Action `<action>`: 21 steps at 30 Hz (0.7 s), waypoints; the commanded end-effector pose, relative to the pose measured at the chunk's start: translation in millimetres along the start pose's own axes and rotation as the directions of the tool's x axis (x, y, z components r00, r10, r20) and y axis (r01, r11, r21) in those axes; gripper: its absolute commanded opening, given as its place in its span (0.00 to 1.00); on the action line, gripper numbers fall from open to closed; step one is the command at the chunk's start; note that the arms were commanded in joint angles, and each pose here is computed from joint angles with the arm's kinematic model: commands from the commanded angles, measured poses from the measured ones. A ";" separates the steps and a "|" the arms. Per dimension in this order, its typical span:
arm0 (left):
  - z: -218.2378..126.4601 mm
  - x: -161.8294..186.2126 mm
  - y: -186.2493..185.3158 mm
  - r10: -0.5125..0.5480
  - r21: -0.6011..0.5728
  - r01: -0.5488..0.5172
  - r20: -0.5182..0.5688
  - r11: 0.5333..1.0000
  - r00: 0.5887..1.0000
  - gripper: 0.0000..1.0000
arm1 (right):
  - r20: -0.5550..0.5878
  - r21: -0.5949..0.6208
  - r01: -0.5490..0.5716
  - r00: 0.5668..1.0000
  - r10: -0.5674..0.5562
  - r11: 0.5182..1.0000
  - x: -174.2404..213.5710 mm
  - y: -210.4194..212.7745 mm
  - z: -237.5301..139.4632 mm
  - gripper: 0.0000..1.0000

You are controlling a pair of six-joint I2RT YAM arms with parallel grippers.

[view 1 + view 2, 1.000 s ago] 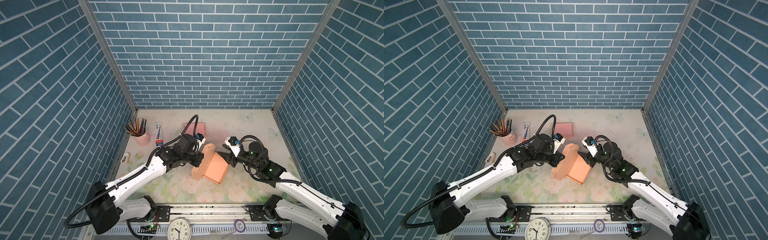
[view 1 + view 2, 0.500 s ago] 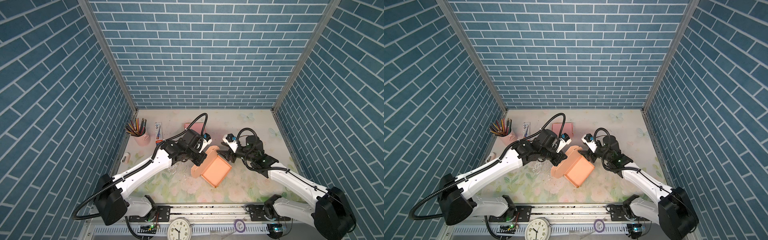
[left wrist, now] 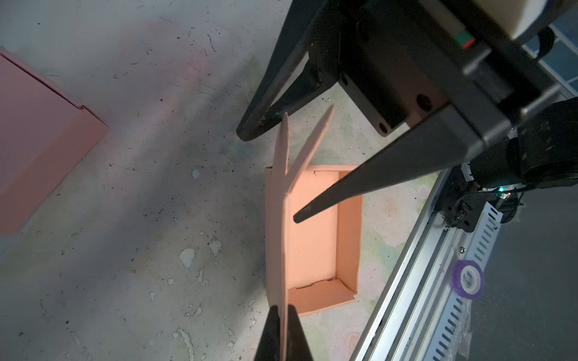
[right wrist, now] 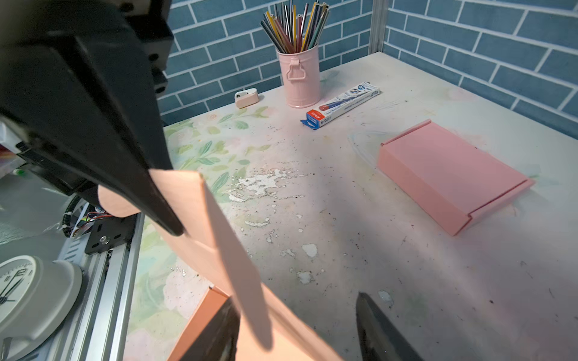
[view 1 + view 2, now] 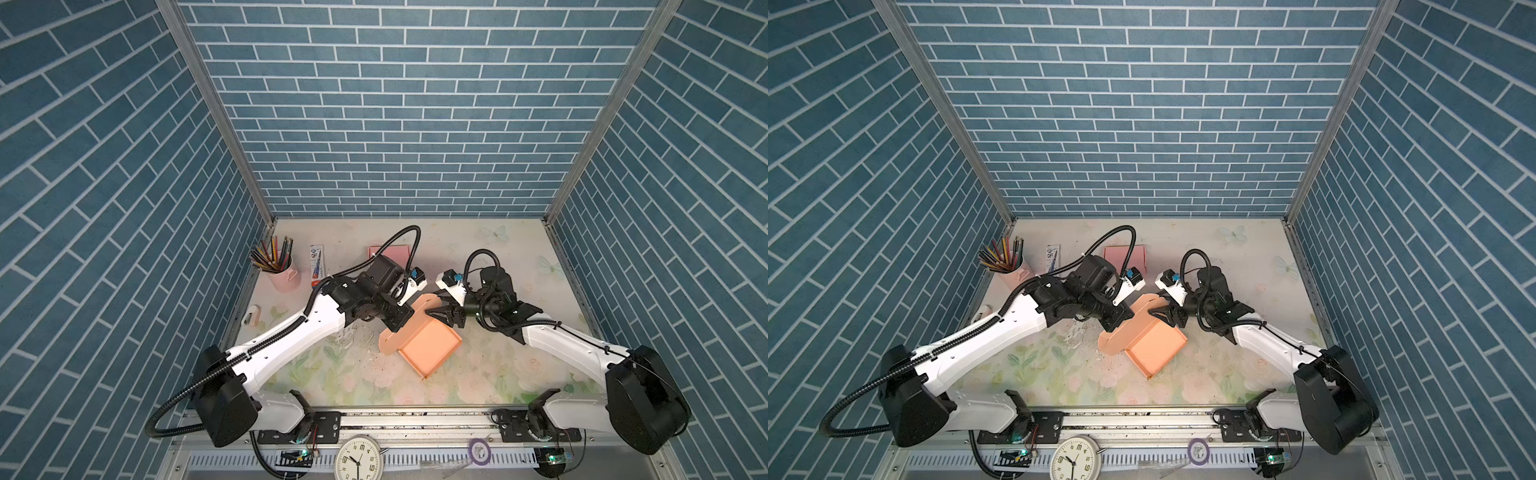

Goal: Fold the paper box

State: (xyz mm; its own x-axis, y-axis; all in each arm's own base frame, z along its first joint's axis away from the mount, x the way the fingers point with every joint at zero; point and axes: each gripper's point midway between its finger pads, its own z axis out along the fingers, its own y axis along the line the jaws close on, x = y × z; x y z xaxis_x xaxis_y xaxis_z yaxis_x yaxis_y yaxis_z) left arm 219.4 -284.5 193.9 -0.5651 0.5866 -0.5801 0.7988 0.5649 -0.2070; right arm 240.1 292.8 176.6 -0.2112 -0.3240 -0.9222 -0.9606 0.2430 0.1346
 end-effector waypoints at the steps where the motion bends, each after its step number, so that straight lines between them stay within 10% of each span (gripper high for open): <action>1: -1.2 -0.3 1.3 0.031 -0.004 -0.031 -0.017 1.000 0.999 0.04 | 0.043 -0.081 0.049 0.998 -0.045 0.996 -14.7 11.5 -0.3 0.53; 21: 3.0 3.4 5.5 0.078 -0.085 -0.082 -0.051 0.993 0.996 0.08 | -0.085 -0.027 0.046 0.995 -0.048 0.999 8.6 10.5 6.0 0.12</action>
State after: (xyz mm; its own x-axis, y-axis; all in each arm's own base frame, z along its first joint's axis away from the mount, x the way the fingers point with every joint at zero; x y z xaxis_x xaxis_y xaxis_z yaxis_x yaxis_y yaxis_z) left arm 220.7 -280.8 181.6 -0.5414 0.6455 -0.5388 0.8080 0.5767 -0.1211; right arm 230.2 300.3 169.7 -0.2194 -0.3893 -0.8946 -0.9674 0.2057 0.1477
